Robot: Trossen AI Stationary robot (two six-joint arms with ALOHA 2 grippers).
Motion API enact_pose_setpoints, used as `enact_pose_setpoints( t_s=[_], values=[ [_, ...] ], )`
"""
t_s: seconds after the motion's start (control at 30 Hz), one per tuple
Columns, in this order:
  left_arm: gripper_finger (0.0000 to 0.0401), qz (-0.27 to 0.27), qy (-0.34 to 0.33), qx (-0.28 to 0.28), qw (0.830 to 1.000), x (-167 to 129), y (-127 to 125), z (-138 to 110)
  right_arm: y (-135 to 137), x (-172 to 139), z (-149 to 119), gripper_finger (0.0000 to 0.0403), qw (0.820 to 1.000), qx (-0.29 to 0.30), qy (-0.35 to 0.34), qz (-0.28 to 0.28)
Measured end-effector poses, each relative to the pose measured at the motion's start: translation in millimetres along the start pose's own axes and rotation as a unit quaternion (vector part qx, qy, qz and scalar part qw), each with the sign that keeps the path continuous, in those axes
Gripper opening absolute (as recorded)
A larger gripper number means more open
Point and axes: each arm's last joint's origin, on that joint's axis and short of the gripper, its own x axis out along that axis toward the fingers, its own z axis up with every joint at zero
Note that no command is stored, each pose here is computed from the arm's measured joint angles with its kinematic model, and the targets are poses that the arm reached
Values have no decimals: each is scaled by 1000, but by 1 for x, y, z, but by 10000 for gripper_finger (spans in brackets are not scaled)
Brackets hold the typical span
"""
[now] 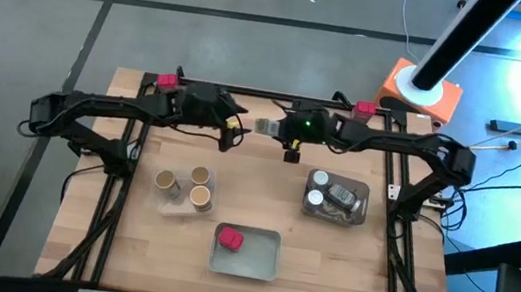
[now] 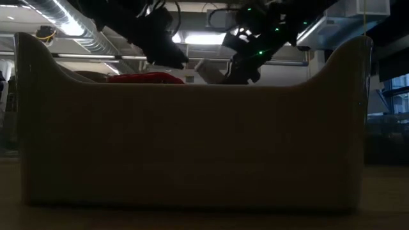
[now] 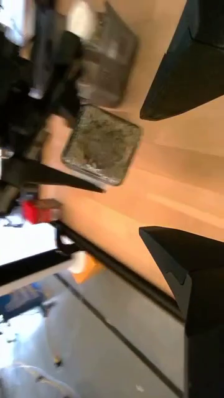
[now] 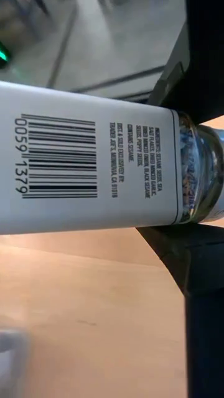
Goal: Sort spices by type
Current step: Put the white seasoning bottle into the black bin
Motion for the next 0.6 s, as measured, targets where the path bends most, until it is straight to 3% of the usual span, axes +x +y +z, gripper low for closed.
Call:
enact_pose_setpoints(
  t_s=[0.37, 0.6],
  values=[
    [280, 7, 57, 3, 998, -1, -4, -25, 0, 49, 0, 201, 982, 27, 169, 77],
    [280, 13, 52, 1, 999, -4, -4, -38, 11, 75, -18, 201, 971, 32, 215, 99]
  ],
)
